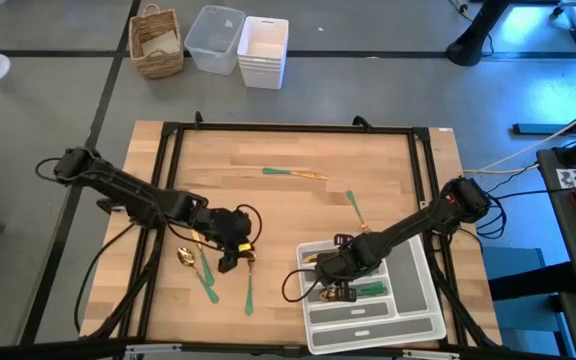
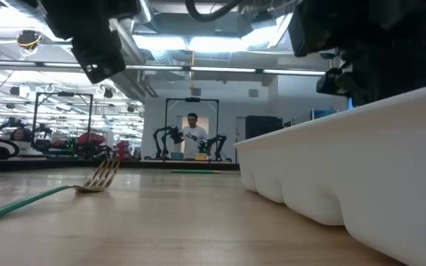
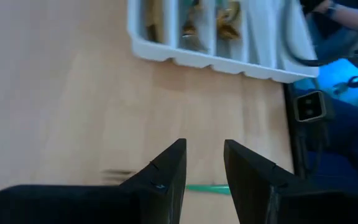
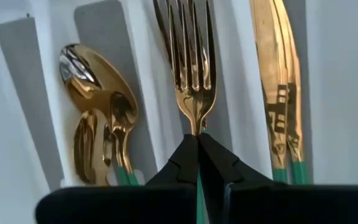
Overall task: Sort silverware
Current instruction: Put the top left green fork into the silverware tray, then put the bottom green fork into the silverware tray
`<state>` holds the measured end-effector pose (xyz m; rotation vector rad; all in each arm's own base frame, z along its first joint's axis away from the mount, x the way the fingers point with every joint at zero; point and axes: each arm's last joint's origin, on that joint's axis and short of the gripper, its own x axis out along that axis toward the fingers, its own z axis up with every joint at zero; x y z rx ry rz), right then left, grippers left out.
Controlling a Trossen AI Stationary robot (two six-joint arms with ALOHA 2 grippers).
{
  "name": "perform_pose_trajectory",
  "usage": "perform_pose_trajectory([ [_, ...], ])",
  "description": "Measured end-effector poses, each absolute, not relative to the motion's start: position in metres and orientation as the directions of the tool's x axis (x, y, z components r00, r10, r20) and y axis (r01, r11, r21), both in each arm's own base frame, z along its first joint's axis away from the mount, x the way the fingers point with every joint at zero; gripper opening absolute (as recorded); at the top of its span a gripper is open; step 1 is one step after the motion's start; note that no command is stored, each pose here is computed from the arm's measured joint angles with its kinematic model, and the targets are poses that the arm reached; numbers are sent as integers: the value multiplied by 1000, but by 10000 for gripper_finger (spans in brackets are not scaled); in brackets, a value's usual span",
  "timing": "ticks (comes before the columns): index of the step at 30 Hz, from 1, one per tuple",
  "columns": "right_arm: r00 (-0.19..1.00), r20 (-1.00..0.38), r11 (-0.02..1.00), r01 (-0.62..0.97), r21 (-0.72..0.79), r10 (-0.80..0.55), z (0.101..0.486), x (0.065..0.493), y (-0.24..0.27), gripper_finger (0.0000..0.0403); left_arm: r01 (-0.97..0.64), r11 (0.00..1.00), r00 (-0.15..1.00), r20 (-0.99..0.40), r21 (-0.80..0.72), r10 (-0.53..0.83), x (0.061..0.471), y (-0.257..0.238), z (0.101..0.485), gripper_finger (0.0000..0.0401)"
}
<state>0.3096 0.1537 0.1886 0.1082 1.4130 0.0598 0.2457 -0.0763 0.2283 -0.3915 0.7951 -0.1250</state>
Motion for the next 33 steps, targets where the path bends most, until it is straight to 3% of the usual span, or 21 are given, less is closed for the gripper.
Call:
perform_pose_trajectory([
  [10,168,-980,993,22,117,111,183,309,153,9,241,941,750,-569,-239,-337,255,-101,229,102],
  [20,171,-980,994,23,110,105,183,309,153,103,394,915,730,-575,-86,-369,256,-106,227,102],
  [27,123,-981,988,18,153,149,191,309,155,119,540,841,629,-653,-23,-422,270,-115,218,102],
  [33,111,-984,990,17,138,136,219,313,157,119,649,760,464,-810,35,-359,288,-122,209,102],
])
